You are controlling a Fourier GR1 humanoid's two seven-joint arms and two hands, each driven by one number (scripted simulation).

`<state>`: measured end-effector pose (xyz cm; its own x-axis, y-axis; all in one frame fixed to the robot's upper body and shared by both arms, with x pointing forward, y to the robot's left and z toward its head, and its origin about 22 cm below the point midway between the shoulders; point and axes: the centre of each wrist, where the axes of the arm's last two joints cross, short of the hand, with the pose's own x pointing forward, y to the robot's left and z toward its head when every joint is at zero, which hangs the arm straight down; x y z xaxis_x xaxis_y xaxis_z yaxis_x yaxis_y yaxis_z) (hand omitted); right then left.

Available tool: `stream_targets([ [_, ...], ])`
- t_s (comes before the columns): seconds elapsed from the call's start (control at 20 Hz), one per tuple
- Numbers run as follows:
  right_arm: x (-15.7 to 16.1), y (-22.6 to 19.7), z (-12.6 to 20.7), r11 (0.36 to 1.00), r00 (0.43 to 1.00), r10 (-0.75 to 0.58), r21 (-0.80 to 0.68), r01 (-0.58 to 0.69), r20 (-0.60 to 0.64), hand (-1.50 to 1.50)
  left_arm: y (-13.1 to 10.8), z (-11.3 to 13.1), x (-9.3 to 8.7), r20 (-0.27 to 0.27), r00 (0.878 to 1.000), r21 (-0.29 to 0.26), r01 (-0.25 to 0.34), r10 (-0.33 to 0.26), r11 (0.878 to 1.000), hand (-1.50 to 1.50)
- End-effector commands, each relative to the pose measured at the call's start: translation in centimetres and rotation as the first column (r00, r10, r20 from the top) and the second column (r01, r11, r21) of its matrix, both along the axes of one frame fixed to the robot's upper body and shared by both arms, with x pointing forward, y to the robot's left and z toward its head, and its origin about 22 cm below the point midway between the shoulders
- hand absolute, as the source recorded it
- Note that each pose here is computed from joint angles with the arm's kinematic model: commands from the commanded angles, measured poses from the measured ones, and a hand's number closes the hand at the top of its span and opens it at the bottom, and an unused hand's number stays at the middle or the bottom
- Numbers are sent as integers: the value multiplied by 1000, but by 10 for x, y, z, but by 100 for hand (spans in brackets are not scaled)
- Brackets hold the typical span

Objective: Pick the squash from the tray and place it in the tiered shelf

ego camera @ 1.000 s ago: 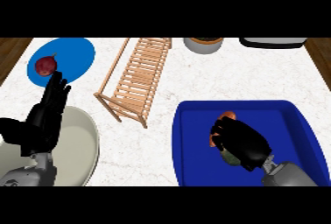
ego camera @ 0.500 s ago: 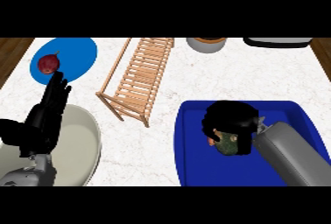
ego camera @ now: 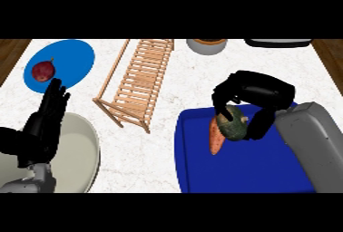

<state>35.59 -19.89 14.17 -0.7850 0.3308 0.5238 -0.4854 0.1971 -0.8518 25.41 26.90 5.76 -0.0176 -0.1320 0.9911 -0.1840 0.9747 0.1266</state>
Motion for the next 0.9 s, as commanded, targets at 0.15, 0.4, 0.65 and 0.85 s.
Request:
stream_targets([
  [0.15, 27, 0, 82, 983, 994, -90, 155, 98, -59, 150, -9, 0, -3, -2, 1000, -8, 9, -9, 1000, 0],
  [0.4, 46, 6, 99, 976, 990, -136, 167, 139, -34, 150, -12, 11, 10, 11, 1000, -14, 12, -12, 1000, 0],
  [0.65, 53, 40, 102, 961, 983, -173, 208, 181, -54, 150, 3, 13, 10, 24, 1000, 4, 11, -11, 1000, 0],
  [0.85, 74, 51, 95, 950, 975, -208, 222, 220, -79, 150, 2, 16, 5, 23, 1000, -20, 17, -16, 1000, 0],
])
